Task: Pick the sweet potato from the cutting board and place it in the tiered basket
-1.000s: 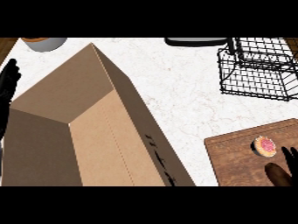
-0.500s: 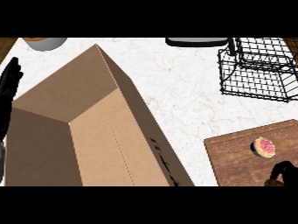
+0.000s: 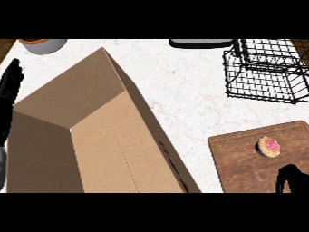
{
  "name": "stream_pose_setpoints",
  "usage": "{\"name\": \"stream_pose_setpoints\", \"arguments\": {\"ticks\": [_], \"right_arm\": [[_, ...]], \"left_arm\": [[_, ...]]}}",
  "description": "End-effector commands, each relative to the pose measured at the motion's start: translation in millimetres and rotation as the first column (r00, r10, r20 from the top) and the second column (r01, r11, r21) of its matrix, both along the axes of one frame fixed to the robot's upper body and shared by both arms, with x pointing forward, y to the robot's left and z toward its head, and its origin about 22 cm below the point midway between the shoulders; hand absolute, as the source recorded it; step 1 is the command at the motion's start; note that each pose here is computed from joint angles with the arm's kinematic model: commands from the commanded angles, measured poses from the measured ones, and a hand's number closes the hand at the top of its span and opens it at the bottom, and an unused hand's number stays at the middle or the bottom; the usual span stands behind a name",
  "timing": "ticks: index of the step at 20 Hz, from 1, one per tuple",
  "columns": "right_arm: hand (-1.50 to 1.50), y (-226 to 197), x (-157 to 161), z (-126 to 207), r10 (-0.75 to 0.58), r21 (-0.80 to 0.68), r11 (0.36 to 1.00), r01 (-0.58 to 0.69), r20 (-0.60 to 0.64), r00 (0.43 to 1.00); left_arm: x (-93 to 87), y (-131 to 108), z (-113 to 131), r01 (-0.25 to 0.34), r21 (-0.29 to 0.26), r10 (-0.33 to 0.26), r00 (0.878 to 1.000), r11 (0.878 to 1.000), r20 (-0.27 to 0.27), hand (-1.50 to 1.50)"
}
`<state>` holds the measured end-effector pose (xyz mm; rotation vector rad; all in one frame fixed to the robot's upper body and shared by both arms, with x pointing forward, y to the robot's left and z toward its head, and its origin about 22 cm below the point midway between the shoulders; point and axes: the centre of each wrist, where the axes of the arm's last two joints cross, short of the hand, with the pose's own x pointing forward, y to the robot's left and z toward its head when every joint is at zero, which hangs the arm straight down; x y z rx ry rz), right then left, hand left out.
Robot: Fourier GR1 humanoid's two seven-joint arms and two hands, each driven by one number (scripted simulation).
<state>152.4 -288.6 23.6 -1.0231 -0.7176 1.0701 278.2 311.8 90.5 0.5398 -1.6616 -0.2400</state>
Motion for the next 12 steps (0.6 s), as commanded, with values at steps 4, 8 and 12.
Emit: {"name": "stream_pose_setpoints", "arguments": {"ticks": [4, 8, 12], "right_arm": [[1.50, 64.5, 21.3, 35.6, 0.021, 0.229, 0.971, -0.068, 0.200, 0.980], [1.50, 145.6, 60.3, 51.6, 0.040, 0.417, 0.896, -0.150, 0.261, 0.964], [1.50, 186.7, 84.7, 91.9, -0.097, 0.507, 0.846, -0.164, 0.450, 0.888]], "left_arm": [[-2.7, -19.7, -40.4, 0.021, -0.061, -0.029, 0.990, 0.998, -0.135, 0.00], [4.8, -24.5, -29.1, 0.095, -0.062, -0.100, 0.991, 0.994, -0.090, 0.00], [1.7, -32.5, -35.7, 0.086, -0.076, -0.095, 0.989, 0.993, -0.116, 0.00]]}}
